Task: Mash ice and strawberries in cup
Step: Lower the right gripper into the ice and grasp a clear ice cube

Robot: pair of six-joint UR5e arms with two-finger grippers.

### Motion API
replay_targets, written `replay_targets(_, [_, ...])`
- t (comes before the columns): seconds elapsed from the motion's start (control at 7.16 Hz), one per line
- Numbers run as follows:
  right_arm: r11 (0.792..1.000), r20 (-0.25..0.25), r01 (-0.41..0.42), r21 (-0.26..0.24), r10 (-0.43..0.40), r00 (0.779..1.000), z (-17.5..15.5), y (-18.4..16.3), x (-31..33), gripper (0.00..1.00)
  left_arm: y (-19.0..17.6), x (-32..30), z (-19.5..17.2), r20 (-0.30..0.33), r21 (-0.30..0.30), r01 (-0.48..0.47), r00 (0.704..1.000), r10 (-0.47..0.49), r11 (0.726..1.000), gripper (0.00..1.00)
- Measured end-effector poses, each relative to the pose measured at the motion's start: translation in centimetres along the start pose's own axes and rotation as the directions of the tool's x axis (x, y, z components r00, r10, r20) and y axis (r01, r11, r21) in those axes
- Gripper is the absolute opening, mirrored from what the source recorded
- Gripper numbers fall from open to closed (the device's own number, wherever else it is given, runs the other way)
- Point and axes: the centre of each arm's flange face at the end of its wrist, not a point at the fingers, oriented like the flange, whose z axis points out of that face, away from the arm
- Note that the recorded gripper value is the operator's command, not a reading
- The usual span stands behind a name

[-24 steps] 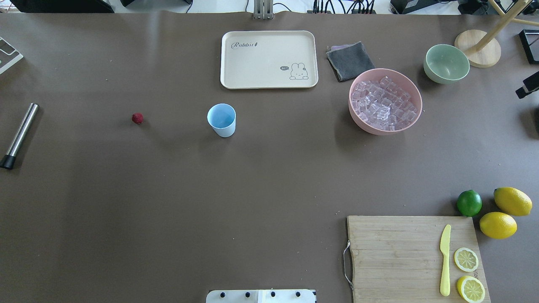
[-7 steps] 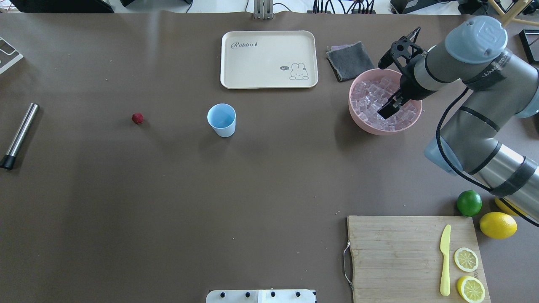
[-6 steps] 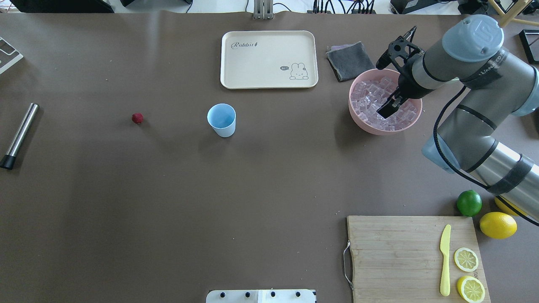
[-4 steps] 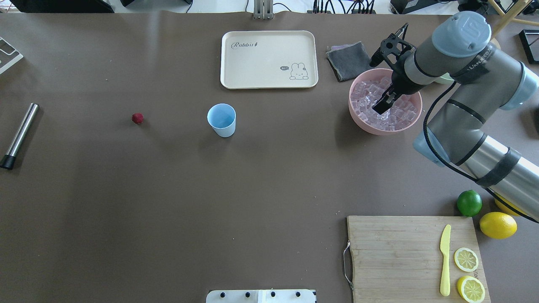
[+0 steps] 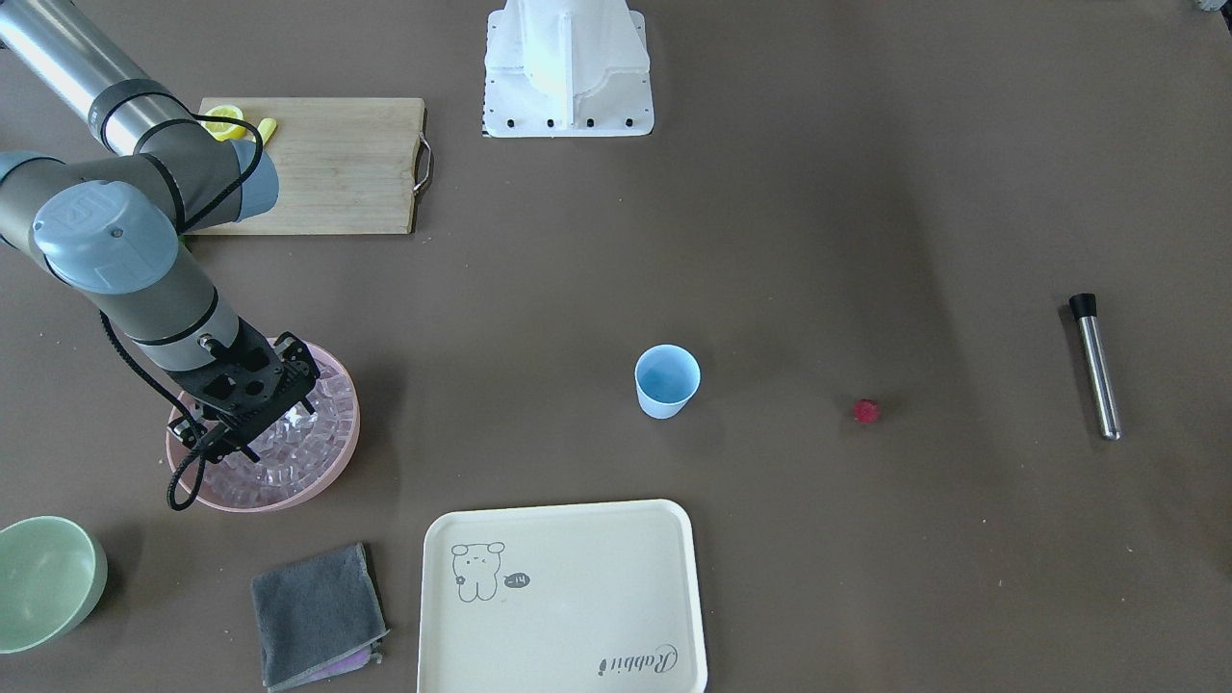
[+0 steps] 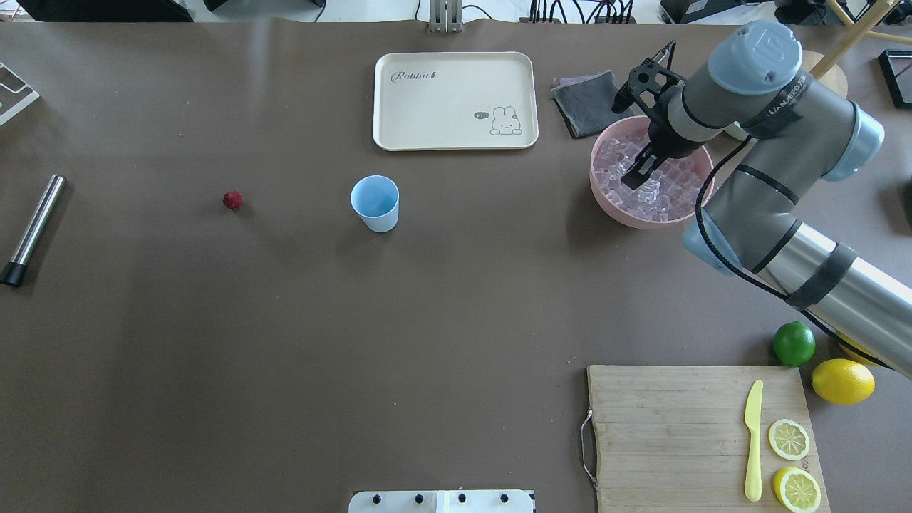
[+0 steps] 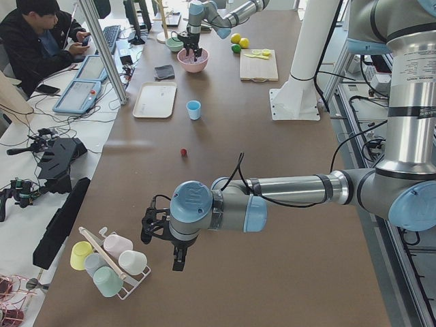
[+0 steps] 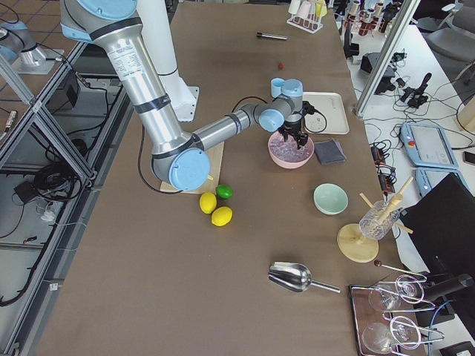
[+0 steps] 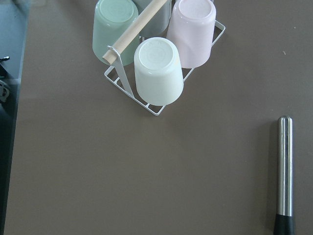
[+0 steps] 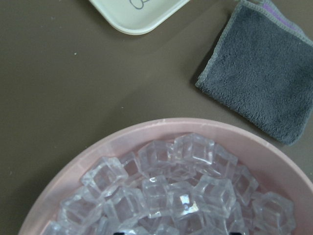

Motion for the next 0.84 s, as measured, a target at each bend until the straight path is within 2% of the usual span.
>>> replay_targets(0.28, [1.000,0.011,-0.014,-0.009,0.014,1.000,0.51,0.23,-0.42,0.58,-0.08,0.13,-0.33,0.001,0.007,0.000,1.000,0.000,1.000,0.99])
replay_targets(0.42, [1.000,0.014,-0.023,-0.013,0.023,1.000,0.64,0.40,-0.40,0.48,-0.17,0.34,-0.57,0.001,0.012,-0.002,1.000,0.002,1.000,0.99])
replay_targets(0.56, [0.999,0.015,-0.030,-0.017,0.030,0.999,0.74,0.55,-0.38,0.44,-0.25,0.55,-0.79,0.001,0.016,-0.005,1.000,0.005,1.000,0.99])
replay_targets(0.7, [0.999,0.016,-0.045,-0.019,0.046,0.999,0.82,0.69,-0.35,0.35,-0.30,0.66,-0.92,0.002,0.018,-0.006,1.000,0.006,1.000,0.99])
replay_targets(0.84, [0.997,0.018,-0.071,-0.021,0.071,0.997,0.86,0.77,-0.39,0.20,-0.32,0.70,-0.96,0.002,0.019,-0.007,1.000,0.007,1.000,0.99])
